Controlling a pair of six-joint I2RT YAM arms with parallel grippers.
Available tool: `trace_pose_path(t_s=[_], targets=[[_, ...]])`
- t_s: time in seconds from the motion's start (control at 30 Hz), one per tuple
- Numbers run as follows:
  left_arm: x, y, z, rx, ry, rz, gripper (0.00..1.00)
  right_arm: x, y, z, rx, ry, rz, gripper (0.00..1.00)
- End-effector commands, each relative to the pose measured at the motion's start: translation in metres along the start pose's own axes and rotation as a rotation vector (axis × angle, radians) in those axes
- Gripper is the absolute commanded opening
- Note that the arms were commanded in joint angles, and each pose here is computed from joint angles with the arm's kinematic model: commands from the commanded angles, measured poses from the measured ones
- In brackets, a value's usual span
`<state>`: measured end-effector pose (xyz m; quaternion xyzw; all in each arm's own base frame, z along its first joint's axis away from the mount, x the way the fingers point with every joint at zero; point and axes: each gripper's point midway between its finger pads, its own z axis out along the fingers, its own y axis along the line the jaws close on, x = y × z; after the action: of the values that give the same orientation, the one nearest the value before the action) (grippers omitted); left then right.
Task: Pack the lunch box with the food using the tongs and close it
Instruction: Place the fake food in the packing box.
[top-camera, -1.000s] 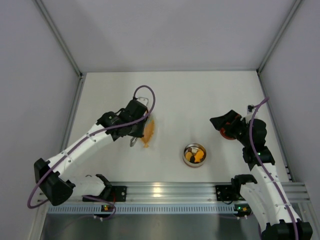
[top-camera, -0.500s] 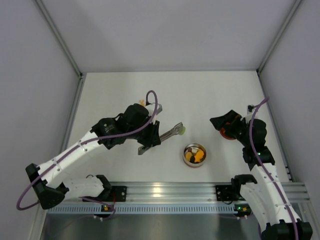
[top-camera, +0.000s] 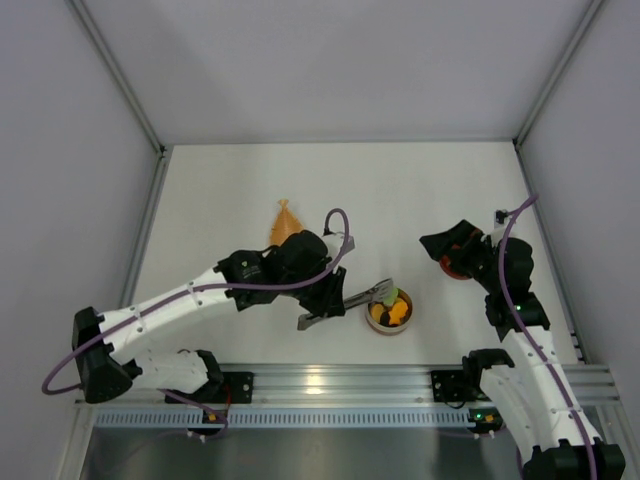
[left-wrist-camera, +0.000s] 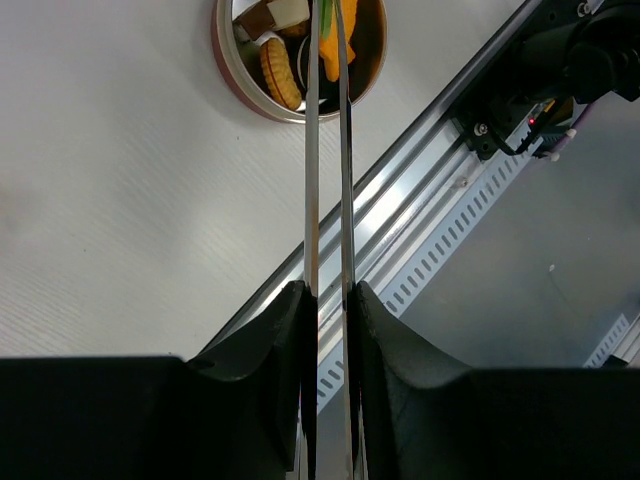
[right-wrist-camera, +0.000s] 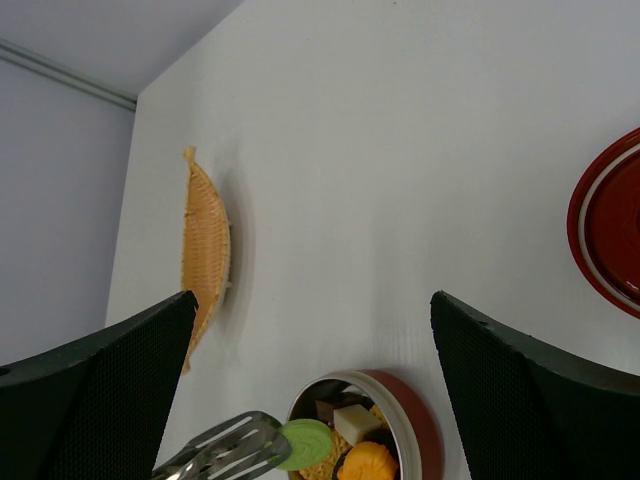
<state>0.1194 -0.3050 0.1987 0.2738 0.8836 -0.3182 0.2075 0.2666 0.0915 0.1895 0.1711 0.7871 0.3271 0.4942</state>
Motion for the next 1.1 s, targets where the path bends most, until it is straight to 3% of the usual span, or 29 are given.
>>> trace_pose_path(t_s=[0.0,1.07], targets=[[-0.013,-0.011,0.005,0.051,-0.063,-0.011,0.22,-0.016,0.008,-0.001,-0.025,-0.058,-0.032,0.99],[0.019,-0.011,-0.002,0.113,-0.02,-0.057,0.23,-0.015,0.007,-0.001,-0.024,-0.057,-0.029,0.99]])
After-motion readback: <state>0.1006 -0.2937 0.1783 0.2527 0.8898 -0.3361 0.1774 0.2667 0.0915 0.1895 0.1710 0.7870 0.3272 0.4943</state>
